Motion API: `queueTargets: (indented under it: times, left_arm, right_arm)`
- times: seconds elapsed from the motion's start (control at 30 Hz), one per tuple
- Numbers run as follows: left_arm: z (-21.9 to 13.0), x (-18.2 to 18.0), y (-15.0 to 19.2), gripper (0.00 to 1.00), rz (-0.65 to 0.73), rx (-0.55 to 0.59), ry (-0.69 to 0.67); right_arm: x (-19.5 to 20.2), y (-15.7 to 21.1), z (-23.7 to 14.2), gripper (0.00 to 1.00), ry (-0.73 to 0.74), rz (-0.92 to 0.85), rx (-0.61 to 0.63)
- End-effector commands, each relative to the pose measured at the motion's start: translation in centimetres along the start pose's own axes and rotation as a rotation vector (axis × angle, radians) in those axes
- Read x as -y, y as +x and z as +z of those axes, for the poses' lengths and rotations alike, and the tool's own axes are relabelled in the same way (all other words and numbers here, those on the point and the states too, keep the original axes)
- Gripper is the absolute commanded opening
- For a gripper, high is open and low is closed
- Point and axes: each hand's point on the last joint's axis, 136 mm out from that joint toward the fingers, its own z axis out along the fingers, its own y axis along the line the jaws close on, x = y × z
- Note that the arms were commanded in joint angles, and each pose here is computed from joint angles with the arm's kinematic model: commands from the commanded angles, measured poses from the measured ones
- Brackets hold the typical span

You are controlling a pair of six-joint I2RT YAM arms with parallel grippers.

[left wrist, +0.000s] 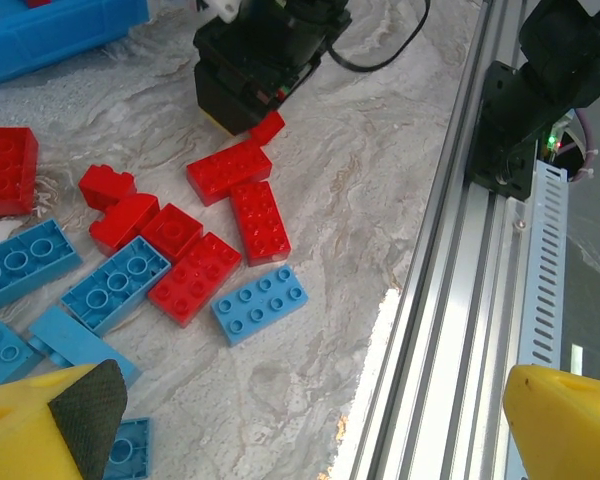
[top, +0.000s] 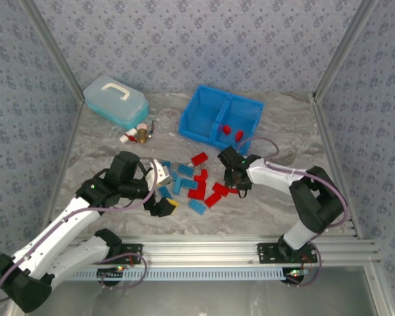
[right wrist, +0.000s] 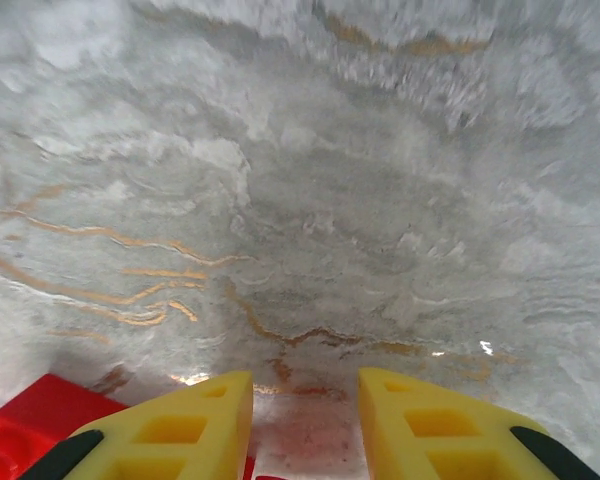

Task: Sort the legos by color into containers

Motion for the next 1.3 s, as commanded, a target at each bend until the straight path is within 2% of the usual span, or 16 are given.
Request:
queueTargets:
  times: [0.0, 0.13, 0.23, 0.37, 0.5, 0.57, 0.7, 0.93, 1.03, 1.13, 1.27]
  left_arm:
    - [-0.2, 0.2, -0.1, 0.99, 0.018, 0.005, 0.002]
    - [-0.3, 0.1, -0.2, 0.99, 0.021, 0.007, -0.009]
    - [-0.4, 0.0, -0.3, 0.99, 0.023, 0.009, -0.015]
    - [-0.6, -0.4, -0.4, 0.99, 0.020, 0.018, -0.052]
    - [-1.4, -3.5, -0.7, 0.99, -0.032, 0.028, -0.240]
    - [-2.0, -4.2, -1.3, 0.99, -0.046, 0.050, -0.292]
    - [-2.5, -4.1, -2.0, 0.99, -0.033, 0.101, -0.306]
    - [-2.4, -4.3, -1.7, 0.99, -0.026, 0.085, -0.313]
    - [-2.4, -4.3, -1.5, 0.99, -0.028, 0.078, -0.311]
    - [-2.4, -4.2, -1.5, 0.99, -0.025, 0.074, -0.309]
    - [-2.3, -4.2, -1.4, 0.99, -0.026, 0.071, -0.308]
  right_arm:
    - [-1.2, -4.5, -4.9, 0.22, -0.031, -0.029, 0.151]
    - [-2.3, -10.4, -9.4, 0.23, -0.016, -0.091, 0.310]
    - [-2.8, -15.7, -11.0, 0.23, 0.001, -0.107, 0.409]
    - [-3.4, -22.1, -10.2, 0.23, 0.009, -0.106, 0.469]
    - [-3.5, -26.0, -7.1, 0.23, 0.049, -0.119, 0.447]
    - [-3.4, -26.8, -5.1, 0.22, 0.057, -0.121, 0.421]
    - [-3.3, -27.1, -2.0, 0.22, 0.074, -0.116, 0.380]
    - [-2.6, -26.4, 1.9, 0.29, 0.084, -0.108, 0.318]
    - [-2.3, -26.2, 2.0, 0.33, 0.088, -0.099, 0.306]
    - [-2.4, -26.3, 1.2, 0.47, 0.082, -0.097, 0.311]
    - [-2.5, -26.6, -1.4, 0.55, 0.066, -0.105, 0.339]
